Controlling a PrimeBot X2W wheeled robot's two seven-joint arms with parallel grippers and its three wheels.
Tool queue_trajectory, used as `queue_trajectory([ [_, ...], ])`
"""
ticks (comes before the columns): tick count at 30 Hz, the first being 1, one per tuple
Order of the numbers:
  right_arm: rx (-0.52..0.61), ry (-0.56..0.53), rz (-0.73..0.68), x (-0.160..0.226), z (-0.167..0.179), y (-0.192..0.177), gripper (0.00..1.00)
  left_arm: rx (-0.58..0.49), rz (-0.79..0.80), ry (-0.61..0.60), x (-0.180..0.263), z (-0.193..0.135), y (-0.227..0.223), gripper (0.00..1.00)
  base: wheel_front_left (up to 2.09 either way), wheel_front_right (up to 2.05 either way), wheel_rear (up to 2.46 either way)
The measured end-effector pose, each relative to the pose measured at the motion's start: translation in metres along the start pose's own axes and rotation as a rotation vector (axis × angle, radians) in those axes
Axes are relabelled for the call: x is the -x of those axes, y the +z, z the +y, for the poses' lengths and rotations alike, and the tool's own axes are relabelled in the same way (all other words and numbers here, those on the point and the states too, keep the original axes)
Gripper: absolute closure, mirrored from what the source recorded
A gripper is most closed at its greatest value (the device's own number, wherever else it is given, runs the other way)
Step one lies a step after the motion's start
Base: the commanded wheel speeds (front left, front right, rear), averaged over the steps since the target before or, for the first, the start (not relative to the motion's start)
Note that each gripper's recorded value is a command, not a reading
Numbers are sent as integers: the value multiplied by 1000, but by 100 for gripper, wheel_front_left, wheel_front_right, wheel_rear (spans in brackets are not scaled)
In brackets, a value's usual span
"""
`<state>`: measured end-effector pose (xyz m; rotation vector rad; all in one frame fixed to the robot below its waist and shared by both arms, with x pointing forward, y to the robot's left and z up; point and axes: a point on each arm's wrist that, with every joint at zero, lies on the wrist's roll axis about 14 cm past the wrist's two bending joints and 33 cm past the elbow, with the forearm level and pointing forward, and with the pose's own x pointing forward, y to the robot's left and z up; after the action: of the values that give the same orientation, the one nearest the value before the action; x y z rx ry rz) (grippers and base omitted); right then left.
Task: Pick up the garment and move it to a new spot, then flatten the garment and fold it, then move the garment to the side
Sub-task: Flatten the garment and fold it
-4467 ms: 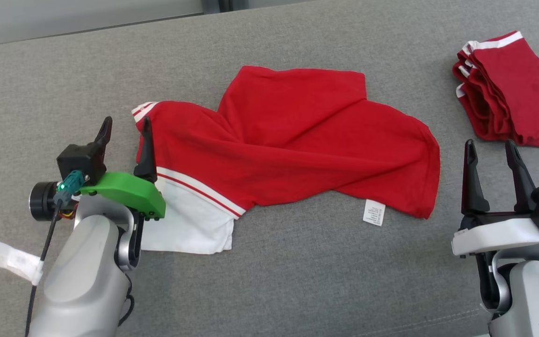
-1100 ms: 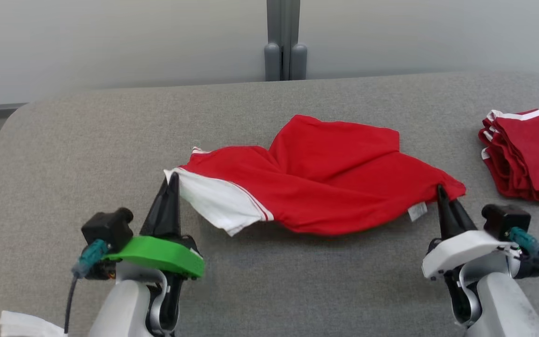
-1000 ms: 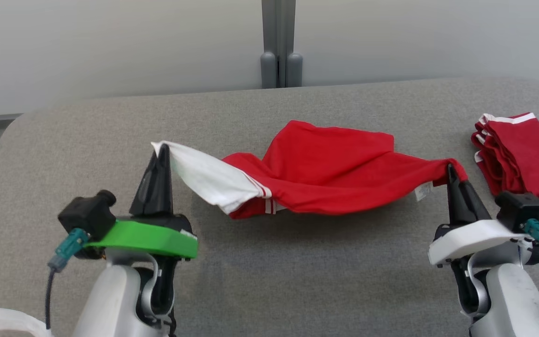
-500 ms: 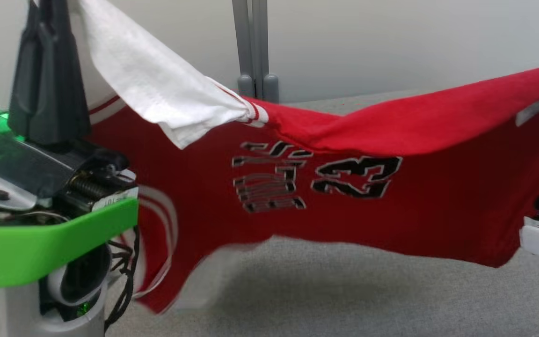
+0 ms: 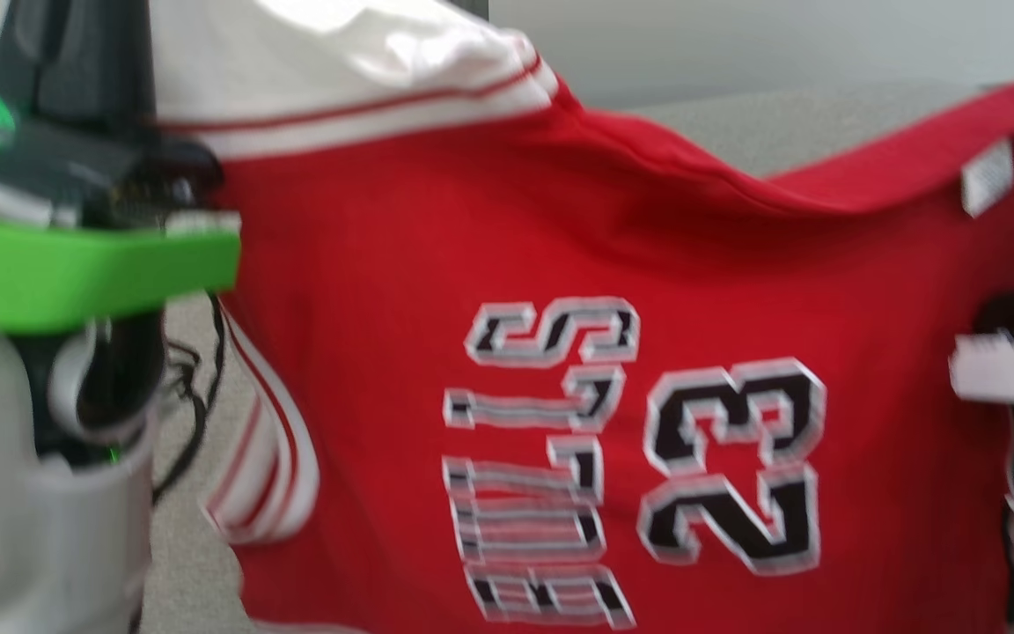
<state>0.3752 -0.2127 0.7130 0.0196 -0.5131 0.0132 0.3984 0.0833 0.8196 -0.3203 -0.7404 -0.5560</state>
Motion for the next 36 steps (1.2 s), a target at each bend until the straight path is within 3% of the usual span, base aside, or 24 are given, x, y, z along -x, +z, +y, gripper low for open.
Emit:
queue_trajectory([
  [4,-8,57,36,-62,12,-41,100,-46,81,52,-31,45,-44,100,0,0,0],
  [9,37,56,9,-157,12,-60,100,-123,77,139,-85,101,-66,100,0,0,0],
  [12,56,19,9,-194,7,-73,100,-132,45,185,-108,121,-72,100,0,0,0],
  [16,87,34,102,-214,18,-123,100,-74,97,215,-105,132,-118,100,0,0,0],
  [21,81,79,266,-205,36,-215,100,-18,227,268,-63,157,-195,100,0,0,0],
  [27,47,106,506,-154,44,-334,100,90,457,414,44,185,-297,100,0,0,0],
  [31,-8,111,605,-125,55,-381,100,143,537,505,101,195,-328,100,0,0,0],
  [36,-78,105,637,-106,63,-401,100,168,514,553,132,196,-325,100,0,0,0],
])
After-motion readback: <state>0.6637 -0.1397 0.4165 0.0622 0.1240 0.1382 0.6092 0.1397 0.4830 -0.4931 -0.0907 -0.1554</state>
